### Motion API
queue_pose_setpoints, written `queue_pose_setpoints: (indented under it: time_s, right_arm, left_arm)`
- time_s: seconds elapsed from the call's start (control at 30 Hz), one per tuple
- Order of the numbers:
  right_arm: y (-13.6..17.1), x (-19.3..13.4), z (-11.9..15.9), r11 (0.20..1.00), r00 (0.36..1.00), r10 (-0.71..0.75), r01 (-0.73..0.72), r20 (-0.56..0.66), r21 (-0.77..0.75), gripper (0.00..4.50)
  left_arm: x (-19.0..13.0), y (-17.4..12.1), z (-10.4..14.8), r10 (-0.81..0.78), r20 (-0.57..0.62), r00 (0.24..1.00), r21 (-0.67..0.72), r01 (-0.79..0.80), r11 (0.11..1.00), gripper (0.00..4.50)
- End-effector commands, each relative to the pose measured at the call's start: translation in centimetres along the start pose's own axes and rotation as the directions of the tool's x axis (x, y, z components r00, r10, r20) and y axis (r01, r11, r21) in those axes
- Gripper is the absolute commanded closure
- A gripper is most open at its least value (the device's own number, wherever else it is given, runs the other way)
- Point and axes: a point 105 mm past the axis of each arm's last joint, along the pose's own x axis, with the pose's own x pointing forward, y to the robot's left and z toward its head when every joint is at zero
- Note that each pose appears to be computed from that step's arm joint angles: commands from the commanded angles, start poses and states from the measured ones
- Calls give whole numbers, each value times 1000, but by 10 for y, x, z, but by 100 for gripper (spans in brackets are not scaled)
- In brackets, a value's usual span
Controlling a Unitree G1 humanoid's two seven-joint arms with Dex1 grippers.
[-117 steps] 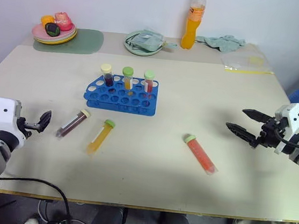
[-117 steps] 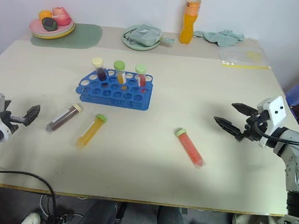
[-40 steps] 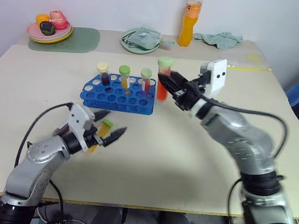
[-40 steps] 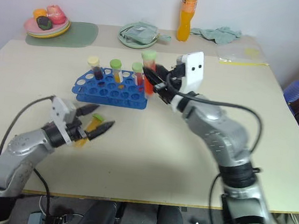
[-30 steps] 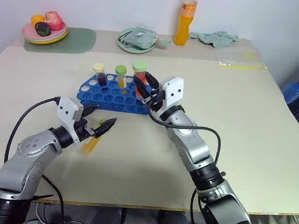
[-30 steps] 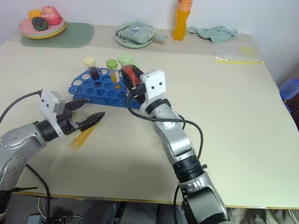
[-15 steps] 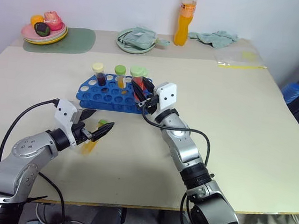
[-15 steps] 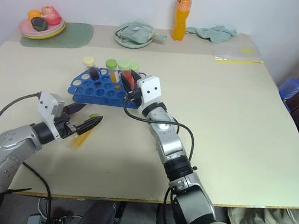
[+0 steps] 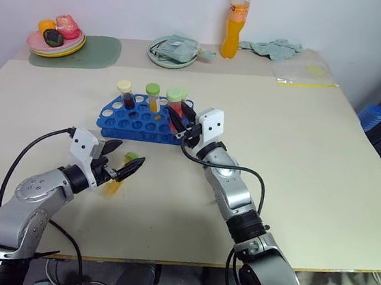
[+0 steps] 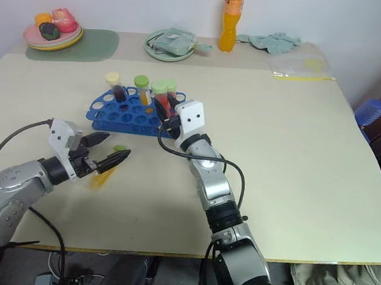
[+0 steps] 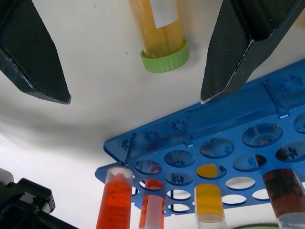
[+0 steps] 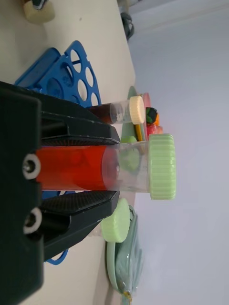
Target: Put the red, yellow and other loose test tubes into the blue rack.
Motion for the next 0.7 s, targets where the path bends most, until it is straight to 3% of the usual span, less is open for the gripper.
queue_pose_setpoints:
  time_s: [0.03, 0.37, 0.47, 0.57, 0.7]
  right_arm:
    - [2, 7, 6, 1000, 1000, 0, 0, 24, -3, 333]
    - [4, 8, 3, 1000, 1000, 14, -14, 19, 7, 333]
    - [5, 4, 13, 999, 997, 45, -46, 63, 17, 221]
    - [-4, -1, 33, 999, 991, 10, -6, 131, -32, 79]
    - [-17, -13, 50, 998, 988, 9, 0, 154, -55, 79]
  left_arm:
    - [-1, -3, 4, -8, 23, 1000, 23, 8, 1000, 0]
    - [2, -7, 3, -16, 29, 999, 26, 16, 1000, 0]
    - [5, -9, 8, -16, 32, 999, 27, 15, 1000, 0]
    - [7, -10, 23, -13, 41, 999, 45, 11, 999, 0]
    - [11, -2, 39, 46, -32, 998, 130, -41, 991, 0]
